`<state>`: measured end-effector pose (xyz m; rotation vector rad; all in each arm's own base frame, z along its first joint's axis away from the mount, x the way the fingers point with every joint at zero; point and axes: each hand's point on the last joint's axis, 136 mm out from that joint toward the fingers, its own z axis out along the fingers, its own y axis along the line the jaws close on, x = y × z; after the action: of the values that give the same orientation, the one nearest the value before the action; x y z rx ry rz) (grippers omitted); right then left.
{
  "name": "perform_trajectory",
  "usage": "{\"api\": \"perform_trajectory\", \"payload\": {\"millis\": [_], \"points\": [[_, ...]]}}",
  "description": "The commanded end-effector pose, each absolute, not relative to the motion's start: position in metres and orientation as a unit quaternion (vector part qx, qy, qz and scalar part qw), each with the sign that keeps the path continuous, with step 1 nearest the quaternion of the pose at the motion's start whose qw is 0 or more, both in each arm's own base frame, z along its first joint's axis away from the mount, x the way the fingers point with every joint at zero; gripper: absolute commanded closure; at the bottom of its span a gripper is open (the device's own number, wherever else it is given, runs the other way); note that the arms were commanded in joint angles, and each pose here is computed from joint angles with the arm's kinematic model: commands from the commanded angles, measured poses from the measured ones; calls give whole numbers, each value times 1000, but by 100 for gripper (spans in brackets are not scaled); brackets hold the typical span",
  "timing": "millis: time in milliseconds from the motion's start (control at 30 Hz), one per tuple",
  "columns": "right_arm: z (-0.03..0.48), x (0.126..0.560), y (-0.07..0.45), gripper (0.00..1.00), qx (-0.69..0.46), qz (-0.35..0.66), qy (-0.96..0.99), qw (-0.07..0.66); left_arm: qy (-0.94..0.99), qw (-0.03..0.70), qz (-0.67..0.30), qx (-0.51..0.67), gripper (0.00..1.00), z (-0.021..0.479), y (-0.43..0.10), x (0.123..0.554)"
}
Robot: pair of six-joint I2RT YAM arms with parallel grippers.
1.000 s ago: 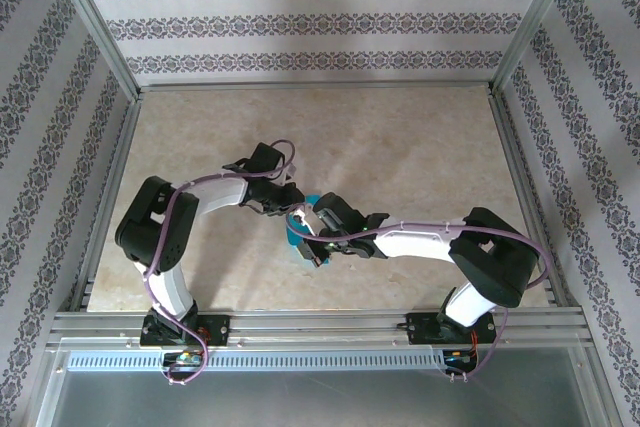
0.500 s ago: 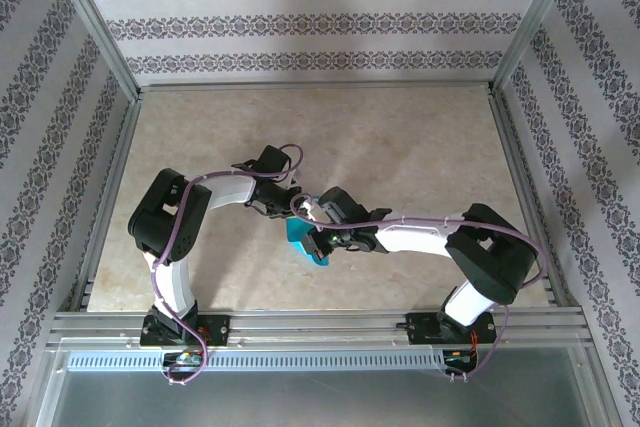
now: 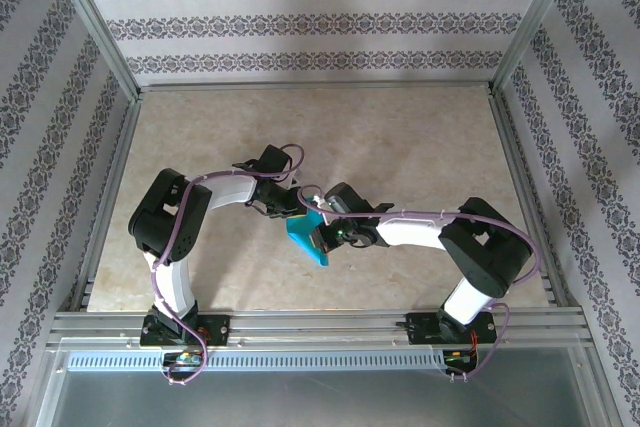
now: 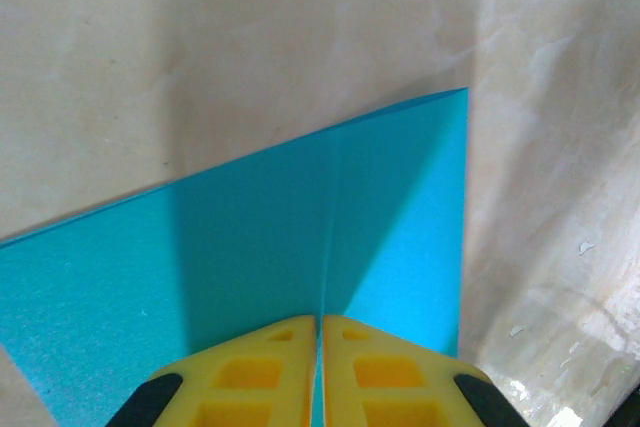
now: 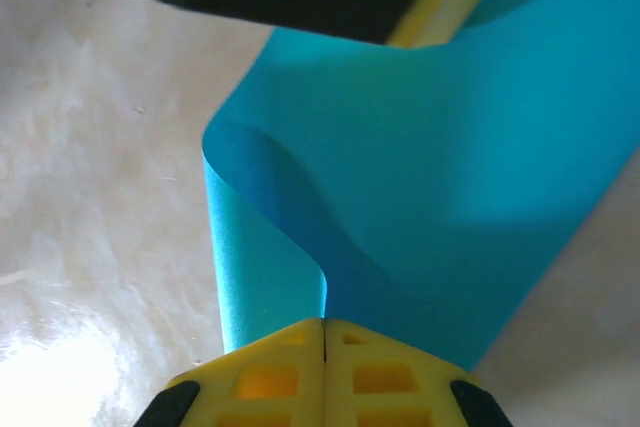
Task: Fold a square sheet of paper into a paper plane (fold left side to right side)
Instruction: Third fold the triangle at the center of the table.
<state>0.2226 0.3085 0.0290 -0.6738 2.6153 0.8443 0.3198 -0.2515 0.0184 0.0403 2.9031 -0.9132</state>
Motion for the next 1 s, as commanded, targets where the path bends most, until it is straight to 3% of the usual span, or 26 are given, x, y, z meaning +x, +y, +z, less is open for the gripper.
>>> {"api": "perform_trajectory", "payload": {"millis": [0,967], "points": [[25,230,301,100,-217,275,924,156,965,26,-260,19,88,0,-244,308],[22,244,302,100,-213,263,927,165,965,28,-261,20,88,-1,-245,308]]}}
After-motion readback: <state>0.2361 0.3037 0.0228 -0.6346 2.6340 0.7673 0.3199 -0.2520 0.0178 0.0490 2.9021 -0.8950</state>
